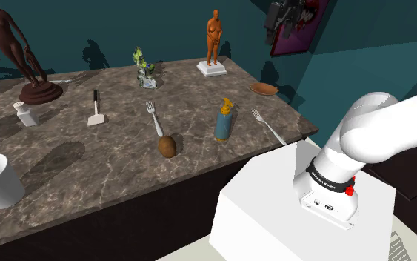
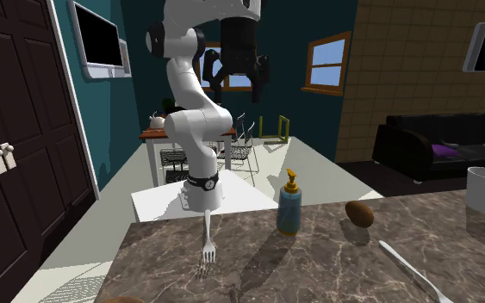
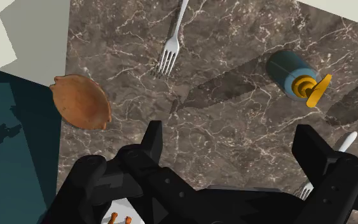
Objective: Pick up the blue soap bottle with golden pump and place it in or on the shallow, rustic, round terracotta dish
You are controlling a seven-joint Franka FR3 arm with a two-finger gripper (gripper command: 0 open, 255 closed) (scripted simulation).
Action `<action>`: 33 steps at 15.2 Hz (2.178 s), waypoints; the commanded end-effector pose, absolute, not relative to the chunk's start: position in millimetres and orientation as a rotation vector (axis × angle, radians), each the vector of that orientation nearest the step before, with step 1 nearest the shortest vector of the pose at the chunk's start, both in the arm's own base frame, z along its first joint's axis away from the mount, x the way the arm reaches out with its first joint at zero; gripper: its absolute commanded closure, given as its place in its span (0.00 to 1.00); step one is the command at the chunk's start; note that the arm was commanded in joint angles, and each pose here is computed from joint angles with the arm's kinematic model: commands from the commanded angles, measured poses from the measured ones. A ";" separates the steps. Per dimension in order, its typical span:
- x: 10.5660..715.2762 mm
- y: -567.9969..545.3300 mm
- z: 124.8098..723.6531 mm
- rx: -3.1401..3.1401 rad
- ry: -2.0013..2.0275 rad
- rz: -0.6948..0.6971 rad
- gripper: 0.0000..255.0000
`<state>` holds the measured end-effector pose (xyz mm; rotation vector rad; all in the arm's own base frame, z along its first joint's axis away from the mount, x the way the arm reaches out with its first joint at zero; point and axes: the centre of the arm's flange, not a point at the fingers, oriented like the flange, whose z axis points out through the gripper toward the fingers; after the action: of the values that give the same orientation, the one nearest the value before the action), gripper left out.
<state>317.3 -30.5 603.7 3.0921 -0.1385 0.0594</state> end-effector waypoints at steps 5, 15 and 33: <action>331.9 -0.1 563.8 3.100 -0.127 0.049 0.00; 366.3 77.7 464.4 3.119 -0.098 0.022 0.00; 375.3 98.5 397.7 3.124 -0.091 0.015 0.00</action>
<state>375.3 98.5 397.7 3.1238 -0.0907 0.0151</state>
